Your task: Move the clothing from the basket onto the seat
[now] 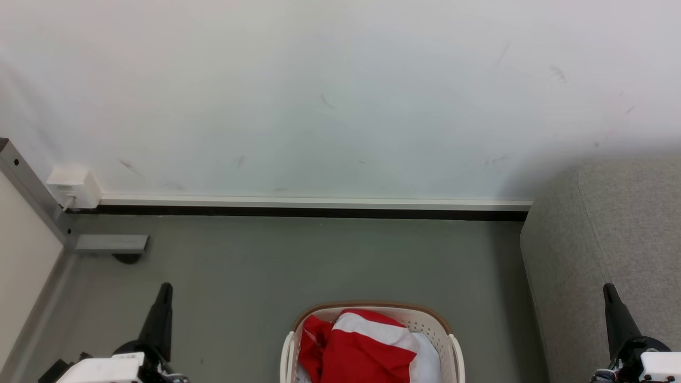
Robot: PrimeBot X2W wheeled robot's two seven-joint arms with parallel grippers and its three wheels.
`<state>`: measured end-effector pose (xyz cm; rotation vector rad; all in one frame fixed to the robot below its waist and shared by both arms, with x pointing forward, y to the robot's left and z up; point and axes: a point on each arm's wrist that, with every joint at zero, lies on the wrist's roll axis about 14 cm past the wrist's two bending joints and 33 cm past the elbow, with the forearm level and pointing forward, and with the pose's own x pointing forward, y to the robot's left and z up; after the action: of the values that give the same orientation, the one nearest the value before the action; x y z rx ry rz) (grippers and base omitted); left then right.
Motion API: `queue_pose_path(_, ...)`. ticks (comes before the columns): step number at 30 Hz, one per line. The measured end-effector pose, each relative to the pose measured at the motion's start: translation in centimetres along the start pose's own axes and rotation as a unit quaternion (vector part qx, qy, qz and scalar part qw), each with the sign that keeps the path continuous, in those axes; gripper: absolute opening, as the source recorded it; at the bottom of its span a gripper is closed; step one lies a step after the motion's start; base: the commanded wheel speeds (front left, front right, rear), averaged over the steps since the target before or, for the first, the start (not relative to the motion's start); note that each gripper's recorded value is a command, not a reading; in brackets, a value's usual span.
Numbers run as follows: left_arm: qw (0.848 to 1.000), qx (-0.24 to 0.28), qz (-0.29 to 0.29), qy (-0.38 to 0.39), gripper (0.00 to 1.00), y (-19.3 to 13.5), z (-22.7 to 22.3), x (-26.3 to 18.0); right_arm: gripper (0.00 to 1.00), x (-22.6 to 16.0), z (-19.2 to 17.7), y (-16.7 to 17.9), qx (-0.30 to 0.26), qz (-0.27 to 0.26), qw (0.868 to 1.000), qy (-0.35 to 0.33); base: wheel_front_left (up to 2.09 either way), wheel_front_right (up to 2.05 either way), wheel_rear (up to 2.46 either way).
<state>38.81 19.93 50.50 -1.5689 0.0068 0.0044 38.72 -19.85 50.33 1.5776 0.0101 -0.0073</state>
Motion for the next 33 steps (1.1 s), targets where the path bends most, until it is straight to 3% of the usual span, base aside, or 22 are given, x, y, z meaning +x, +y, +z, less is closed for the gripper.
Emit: queue_pose_path(33, 1.0, 0.0, 0.0, 0.0, 0.0, 0.0, 0.0, 0.0, 0.0, 0.0, 0.0, 0.0, 0.0, 0.0, 1.0, 0.0, 0.0, 0.0, 0.0)
